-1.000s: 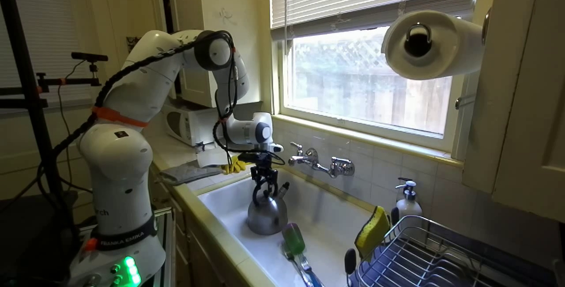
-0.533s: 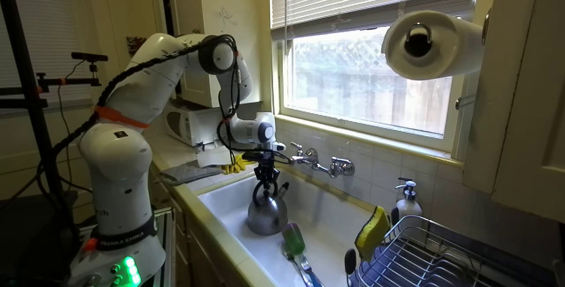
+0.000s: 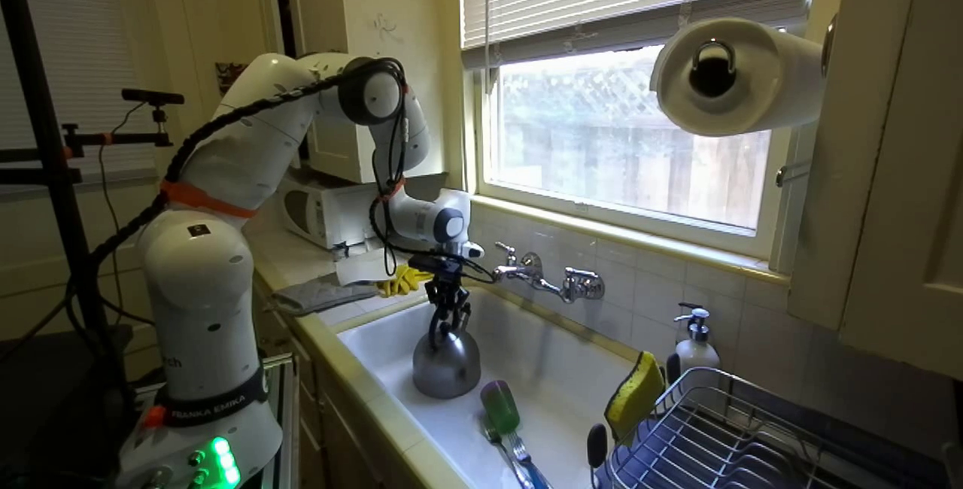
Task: Remove the kettle from the sink and place it on the left side of the counter.
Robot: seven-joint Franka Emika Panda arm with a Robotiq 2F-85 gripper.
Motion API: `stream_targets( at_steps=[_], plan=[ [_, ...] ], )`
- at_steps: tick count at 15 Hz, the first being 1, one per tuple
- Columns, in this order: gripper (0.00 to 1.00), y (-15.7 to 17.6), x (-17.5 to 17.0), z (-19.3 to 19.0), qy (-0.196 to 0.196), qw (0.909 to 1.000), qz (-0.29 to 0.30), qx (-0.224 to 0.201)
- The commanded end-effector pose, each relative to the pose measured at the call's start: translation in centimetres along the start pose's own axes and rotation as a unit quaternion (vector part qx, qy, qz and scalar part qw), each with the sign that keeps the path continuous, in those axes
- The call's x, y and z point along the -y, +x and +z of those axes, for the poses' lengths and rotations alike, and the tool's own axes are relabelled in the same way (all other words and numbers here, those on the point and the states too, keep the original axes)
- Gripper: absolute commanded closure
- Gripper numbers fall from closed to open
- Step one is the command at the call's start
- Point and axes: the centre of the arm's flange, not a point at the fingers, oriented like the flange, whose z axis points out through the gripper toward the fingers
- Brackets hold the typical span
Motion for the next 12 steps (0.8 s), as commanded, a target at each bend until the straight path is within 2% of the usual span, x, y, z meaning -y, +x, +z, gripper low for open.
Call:
stream_targets(
  at_steps=[1, 7, 10, 12],
  plan=[
    [0.97, -5.2, 2.2, -4.8, -0.008, 0.9987, 0.01, 0.049],
    [0.97, -9.0, 2.5, -11.6, -0.069, 0.9878, 0.052, 0.13],
    [0.97, -9.1, 2.1, -15.3, -0.084, 0.9842, 0.054, 0.146],
    [0.97, -9.0, 2.2, -18.0, -0.101, 0.9797, 0.034, 0.17]
  ],
)
